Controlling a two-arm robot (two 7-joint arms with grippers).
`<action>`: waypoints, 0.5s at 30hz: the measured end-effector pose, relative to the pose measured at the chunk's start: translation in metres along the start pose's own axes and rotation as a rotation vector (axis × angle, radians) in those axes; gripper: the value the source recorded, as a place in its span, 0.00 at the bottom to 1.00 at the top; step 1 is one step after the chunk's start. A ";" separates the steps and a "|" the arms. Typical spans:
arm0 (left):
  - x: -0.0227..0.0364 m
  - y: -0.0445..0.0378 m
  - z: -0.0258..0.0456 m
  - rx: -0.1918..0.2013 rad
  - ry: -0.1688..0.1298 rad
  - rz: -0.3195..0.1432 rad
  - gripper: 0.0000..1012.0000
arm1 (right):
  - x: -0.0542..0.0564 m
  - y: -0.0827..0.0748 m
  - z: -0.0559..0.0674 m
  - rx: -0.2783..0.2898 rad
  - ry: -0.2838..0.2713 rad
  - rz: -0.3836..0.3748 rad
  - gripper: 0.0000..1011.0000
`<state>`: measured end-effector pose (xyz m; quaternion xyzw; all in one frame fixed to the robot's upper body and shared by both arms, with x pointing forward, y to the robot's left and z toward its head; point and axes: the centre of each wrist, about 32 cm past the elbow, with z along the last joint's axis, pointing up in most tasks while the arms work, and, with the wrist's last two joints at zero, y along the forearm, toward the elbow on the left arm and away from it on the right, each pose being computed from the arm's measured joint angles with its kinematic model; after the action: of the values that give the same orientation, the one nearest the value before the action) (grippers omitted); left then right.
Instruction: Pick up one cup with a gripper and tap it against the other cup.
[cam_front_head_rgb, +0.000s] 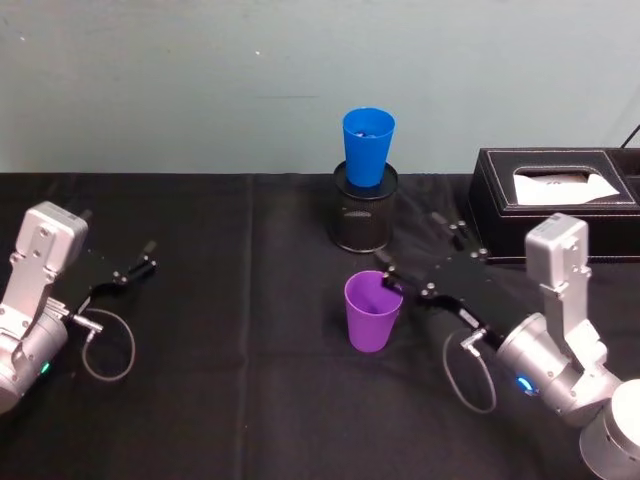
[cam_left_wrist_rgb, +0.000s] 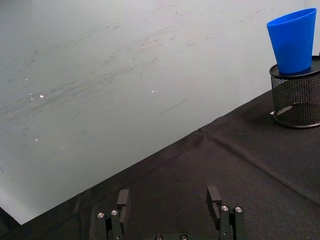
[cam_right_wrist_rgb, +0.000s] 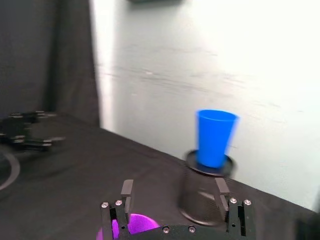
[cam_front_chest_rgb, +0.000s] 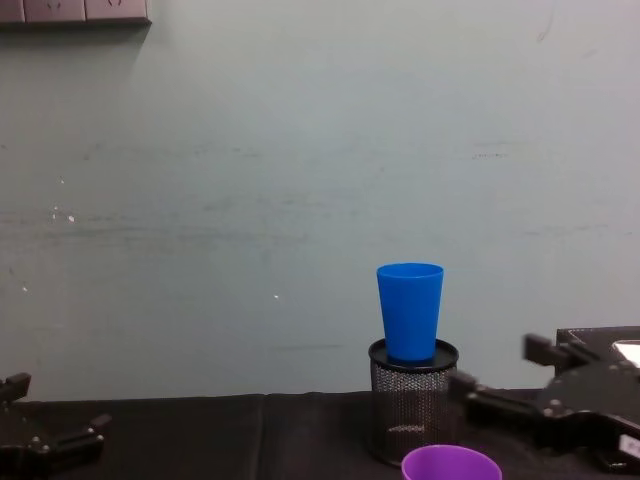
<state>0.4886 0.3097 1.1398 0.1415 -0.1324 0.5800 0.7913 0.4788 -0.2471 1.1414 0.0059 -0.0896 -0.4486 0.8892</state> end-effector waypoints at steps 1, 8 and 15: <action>0.0000 0.0000 0.0000 0.000 0.000 0.000 0.99 | -0.001 -0.003 0.000 -0.006 -0.004 -0.042 0.99; 0.0000 0.0000 0.0000 0.000 0.000 0.000 0.99 | -0.008 -0.013 -0.006 -0.071 -0.019 -0.230 0.99; 0.0000 0.0000 0.0000 0.000 0.000 0.000 0.99 | -0.015 -0.013 -0.018 -0.154 -0.031 -0.318 0.99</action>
<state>0.4886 0.3097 1.1397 0.1415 -0.1324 0.5799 0.7913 0.4630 -0.2445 1.1200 -0.0550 -0.0665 -0.5892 0.8034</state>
